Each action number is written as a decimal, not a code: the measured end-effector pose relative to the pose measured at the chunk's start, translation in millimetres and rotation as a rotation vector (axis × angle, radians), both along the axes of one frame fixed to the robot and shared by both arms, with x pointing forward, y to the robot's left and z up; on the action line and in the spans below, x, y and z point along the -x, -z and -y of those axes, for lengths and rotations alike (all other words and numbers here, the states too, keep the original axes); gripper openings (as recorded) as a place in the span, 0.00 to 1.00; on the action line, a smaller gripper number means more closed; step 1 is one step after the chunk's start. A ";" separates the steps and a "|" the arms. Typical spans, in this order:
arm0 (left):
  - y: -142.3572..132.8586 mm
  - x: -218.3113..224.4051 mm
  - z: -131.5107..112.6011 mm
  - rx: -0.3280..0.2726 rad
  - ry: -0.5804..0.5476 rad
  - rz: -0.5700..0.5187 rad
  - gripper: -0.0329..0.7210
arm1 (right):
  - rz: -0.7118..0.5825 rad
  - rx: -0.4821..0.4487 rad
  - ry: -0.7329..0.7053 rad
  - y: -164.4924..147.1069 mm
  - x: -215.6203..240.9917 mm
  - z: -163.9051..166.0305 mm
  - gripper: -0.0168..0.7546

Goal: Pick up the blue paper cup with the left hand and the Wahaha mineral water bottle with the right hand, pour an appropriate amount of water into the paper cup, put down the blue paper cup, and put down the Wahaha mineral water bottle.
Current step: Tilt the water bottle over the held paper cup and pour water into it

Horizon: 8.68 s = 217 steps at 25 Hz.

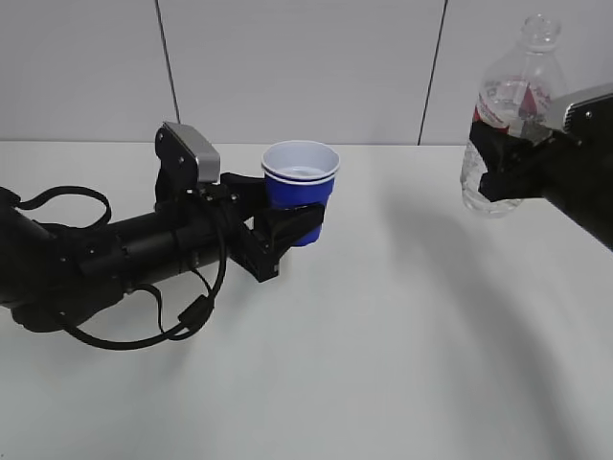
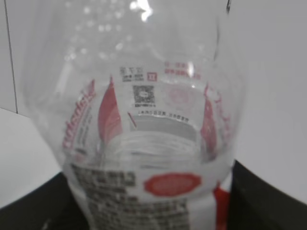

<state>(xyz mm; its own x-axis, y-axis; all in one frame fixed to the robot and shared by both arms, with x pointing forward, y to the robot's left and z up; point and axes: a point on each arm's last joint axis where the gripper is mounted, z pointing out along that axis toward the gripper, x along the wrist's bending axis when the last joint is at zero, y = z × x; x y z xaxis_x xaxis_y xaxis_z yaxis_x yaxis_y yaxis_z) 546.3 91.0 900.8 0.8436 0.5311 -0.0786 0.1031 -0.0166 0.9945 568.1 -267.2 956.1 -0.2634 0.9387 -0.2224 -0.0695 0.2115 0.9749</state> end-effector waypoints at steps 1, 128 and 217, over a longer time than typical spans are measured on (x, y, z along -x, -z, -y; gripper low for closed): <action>0.3 1.3 2.6 0.002 0.008 -0.003 0.63 | 0.016 0.019 -0.009 -2.6 -2.2 -0.8 0.61; 12.0 10.9 62.9 -0.004 0.060 0.093 0.61 | 0.499 1.248 -0.139 -15.7 -35.3 -17.2 0.61; 14.1 12.3 63.6 -0.019 0.078 0.078 0.61 | 0.536 1.325 -0.144 -15.9 -35.3 -18.1 0.60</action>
